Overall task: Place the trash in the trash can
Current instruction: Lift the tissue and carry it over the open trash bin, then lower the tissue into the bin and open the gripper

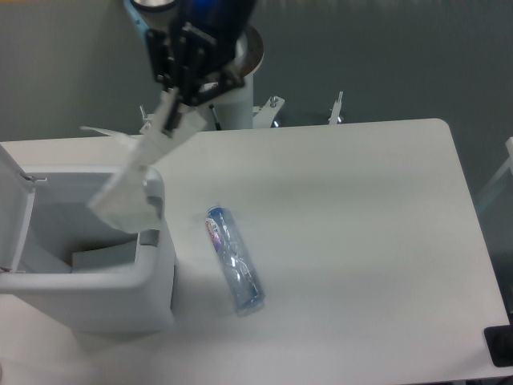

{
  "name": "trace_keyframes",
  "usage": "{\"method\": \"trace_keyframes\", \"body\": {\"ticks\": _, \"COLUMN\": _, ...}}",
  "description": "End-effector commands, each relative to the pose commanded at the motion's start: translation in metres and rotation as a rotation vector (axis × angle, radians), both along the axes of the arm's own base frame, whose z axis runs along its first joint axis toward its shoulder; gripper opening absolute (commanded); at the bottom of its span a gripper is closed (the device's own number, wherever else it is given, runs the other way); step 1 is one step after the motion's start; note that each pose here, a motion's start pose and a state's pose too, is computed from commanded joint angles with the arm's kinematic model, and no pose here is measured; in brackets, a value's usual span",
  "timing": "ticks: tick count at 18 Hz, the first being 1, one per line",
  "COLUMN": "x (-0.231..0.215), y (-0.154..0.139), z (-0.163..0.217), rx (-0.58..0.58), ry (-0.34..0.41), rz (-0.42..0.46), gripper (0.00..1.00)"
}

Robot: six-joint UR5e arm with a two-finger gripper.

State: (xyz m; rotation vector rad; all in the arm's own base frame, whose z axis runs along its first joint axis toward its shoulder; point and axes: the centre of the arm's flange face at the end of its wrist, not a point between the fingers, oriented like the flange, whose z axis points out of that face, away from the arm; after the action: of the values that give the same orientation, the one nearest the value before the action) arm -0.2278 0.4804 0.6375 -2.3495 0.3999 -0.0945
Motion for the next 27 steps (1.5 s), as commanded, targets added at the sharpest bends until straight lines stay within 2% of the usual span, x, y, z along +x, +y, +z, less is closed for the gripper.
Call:
{"method": "trace_keyframes", "body": {"ticks": 2, "x": 0.004, "y": 0.010, "z": 0.002, "rx": 0.043, "ry": 0.053, "rz": -0.019, "gripper": 0.00}}
{"method": "trace_keyframes", "body": {"ticks": 7, "x": 0.006, "y": 0.038, "z": -0.027, "rx": 0.065, "ry": 0.101, "rz": -0.053, "gripper": 0.00}}
{"method": "trace_keyframes", "body": {"ticks": 14, "x": 0.018, "y": 0.056, "z": -0.079, "rx": -0.020, "ry": 0.171, "rz": -0.075, "gripper": 0.00}}
{"method": "trace_keyframes", "body": {"ticks": 17, "x": 0.021, "y": 0.060, "z": -0.087, "rx": -0.035, "ry": 0.167, "rz": -0.085, "gripper": 0.00}}
{"method": "trace_keyframes", "body": {"ticks": 24, "x": 0.043, "y": 0.093, "z": -0.135, "rx": -0.143, "ry": 0.160, "rz": -0.128, "gripper": 0.00}}
{"method": "trace_keyframes", "body": {"ticks": 27, "x": 0.049, "y": 0.100, "z": -0.144, "rx": -0.156, "ry": 0.140, "rz": -0.129, "gripper": 0.00}}
